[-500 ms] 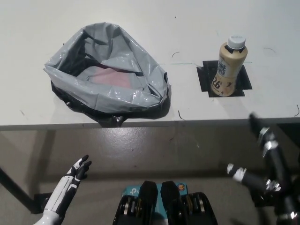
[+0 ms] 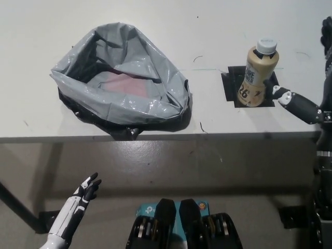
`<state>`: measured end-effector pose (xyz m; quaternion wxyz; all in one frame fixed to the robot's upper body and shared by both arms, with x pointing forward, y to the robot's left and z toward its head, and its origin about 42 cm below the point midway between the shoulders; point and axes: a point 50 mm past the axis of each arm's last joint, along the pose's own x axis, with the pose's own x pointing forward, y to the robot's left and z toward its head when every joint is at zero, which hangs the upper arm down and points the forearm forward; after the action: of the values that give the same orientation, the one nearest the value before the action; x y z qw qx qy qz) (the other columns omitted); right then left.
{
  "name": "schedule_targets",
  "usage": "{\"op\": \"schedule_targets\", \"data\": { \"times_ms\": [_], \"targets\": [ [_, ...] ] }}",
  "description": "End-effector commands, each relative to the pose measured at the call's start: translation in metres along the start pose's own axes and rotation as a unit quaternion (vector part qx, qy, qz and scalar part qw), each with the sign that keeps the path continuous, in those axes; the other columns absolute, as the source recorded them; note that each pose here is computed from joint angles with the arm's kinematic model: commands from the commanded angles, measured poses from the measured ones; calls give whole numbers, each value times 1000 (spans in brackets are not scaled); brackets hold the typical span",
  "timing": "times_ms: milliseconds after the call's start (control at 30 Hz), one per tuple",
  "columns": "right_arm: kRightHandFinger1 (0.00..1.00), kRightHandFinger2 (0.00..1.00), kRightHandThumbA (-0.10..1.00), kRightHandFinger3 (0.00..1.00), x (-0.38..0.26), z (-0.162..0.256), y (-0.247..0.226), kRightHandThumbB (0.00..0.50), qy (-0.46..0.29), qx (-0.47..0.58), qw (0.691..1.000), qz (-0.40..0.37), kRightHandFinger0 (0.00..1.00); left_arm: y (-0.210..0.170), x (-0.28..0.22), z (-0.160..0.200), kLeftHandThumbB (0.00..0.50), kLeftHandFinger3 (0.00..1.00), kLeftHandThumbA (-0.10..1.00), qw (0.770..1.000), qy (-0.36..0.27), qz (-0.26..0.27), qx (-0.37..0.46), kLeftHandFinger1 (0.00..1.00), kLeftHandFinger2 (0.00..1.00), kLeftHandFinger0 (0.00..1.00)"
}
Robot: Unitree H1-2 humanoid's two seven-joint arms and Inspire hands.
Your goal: Use the right hand to pick up a bottle of protein shake and place it into a plastic bag on the left side
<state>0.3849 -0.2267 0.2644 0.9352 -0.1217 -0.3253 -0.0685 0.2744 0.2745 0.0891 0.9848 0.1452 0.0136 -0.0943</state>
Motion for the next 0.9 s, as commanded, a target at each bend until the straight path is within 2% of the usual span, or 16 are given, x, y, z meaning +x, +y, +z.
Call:
{"op": "schedule_targets", "data": {
  "times_ms": [0, 133, 233, 367, 467, 600, 867],
  "targets": [
    [1000, 1000, 990, 1000, 29, 1, 5, 421, 1, 16, 1000, -15, 1000, 3, 0, 12, 334, 1000, 1000, 999, -35, -7, 11, 1000, 1000, 1000],
    [1000, 1000, 1000, 1000, 43, -5, 10, 409, 27, 24, 999, 0, 1000, 2, -1, 11, 348, 1000, 1000, 999, -33, -8, 9, 1000, 1000, 1000],
    [1000, 1000, 985, 1000, 52, -11, 15, 381, 50, 22, 998, 19, 1000, 1, -2, 9, 337, 1000, 1000, 999, -33, -8, 7, 1000, 1000, 1000],
    [1000, 1000, 1000, 1000, 64, -19, 20, 423, 71, 2, 997, 39, 1000, 2, -2, 10, 337, 1000, 1000, 999, -36, -8, 9, 1000, 1000, 1000],
    [1000, 1000, 1000, 1000, 75, -23, 22, 416, 74, -7, 996, 40, 1000, 2, -1, 11, 335, 1000, 1000, 999, -38, -10, 7, 1000, 1000, 1000],
    [1000, 1000, 1000, 1000, 88, -25, 25, 458, 79, -13, 996, 38, 1000, 2, -1, 12, 326, 1000, 1000, 999, -42, -9, 9, 1000, 1000, 1000],
    [1000, 1000, 989, 1000, 118, -26, 30, 469, 91, -31, 993, 65, 1000, 4, 0, 15, 328, 1000, 1000, 999, -47, -5, 16, 1000, 1000, 1000]
  ]
}}
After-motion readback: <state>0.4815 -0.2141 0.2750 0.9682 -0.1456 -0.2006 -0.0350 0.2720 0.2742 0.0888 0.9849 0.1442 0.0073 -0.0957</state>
